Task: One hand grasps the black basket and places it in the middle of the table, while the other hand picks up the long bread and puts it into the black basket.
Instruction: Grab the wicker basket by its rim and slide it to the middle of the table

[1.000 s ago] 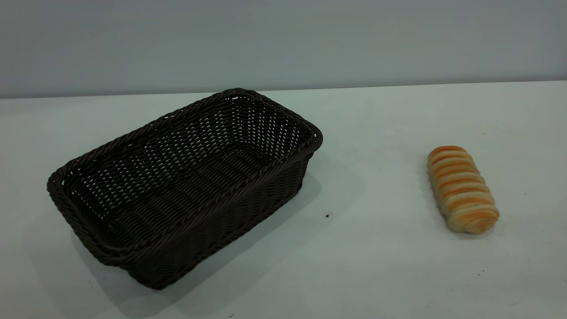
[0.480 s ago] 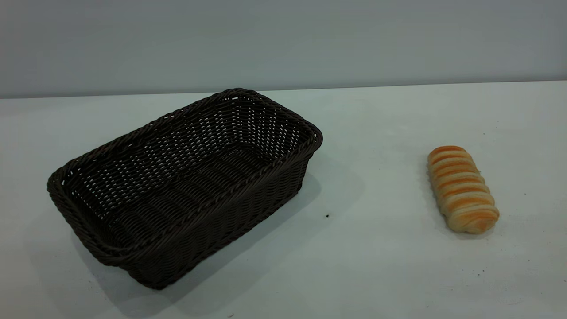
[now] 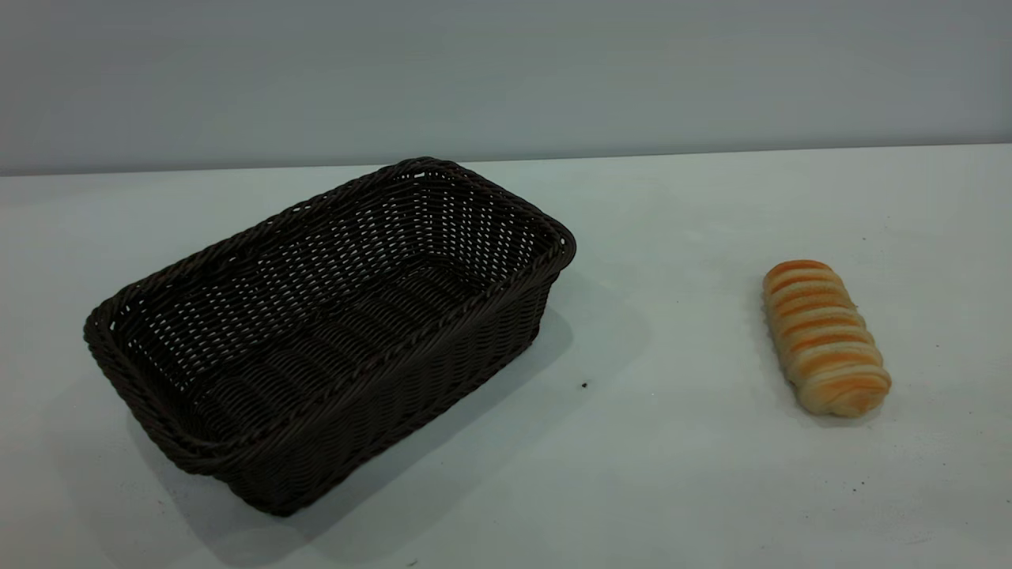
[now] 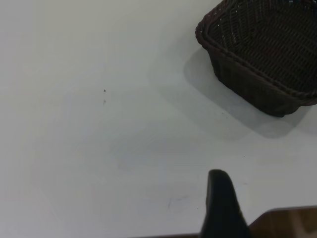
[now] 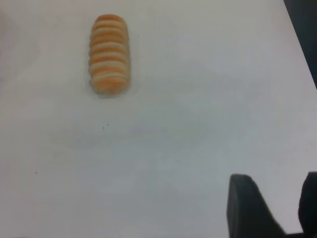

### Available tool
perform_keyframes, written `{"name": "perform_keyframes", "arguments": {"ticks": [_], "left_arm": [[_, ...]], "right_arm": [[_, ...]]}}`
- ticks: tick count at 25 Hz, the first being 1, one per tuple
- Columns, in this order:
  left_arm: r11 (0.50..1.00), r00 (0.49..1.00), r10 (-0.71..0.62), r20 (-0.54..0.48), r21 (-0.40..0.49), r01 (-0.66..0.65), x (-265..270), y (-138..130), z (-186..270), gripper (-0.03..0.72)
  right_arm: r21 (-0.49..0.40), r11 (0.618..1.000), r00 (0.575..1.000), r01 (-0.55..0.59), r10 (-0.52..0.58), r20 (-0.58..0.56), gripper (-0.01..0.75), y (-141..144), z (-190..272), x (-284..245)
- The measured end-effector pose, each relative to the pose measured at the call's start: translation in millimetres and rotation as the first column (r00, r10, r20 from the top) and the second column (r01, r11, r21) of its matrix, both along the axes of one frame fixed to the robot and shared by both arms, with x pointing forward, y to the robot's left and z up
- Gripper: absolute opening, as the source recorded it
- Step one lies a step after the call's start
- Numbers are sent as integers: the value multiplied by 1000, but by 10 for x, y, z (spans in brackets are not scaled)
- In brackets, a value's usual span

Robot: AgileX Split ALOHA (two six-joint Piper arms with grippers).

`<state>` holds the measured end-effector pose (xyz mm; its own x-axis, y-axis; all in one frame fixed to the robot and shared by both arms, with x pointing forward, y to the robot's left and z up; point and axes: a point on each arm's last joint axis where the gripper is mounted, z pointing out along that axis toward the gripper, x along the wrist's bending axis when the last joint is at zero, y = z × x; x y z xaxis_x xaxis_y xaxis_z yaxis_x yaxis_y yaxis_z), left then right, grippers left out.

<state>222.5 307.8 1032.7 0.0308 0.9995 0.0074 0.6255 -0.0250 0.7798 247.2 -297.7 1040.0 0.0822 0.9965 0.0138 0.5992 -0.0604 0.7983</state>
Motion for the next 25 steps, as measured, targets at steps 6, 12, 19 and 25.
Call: {"name": "perform_keyframes", "arguments": {"ticks": [6,12,19,25], "left_arm": [[1000,1000,-1,0,1,1,0,0,0,529],[1000,991,-7,136,-16,9,-44,-4,234,529],[999,964,-15,266,-34,25,-18,-20,531,529],[1000,999,-25,22,-9,25,487,-68,557,529]], "right_arm": [[5,1000,1000,-3,3,0,239,5,0,0],[26,999,998,-33,32,50,271,45,140,-41],[64,992,984,-111,101,145,355,123,349,1],[100,970,973,-220,211,94,435,192,540,310]]}}
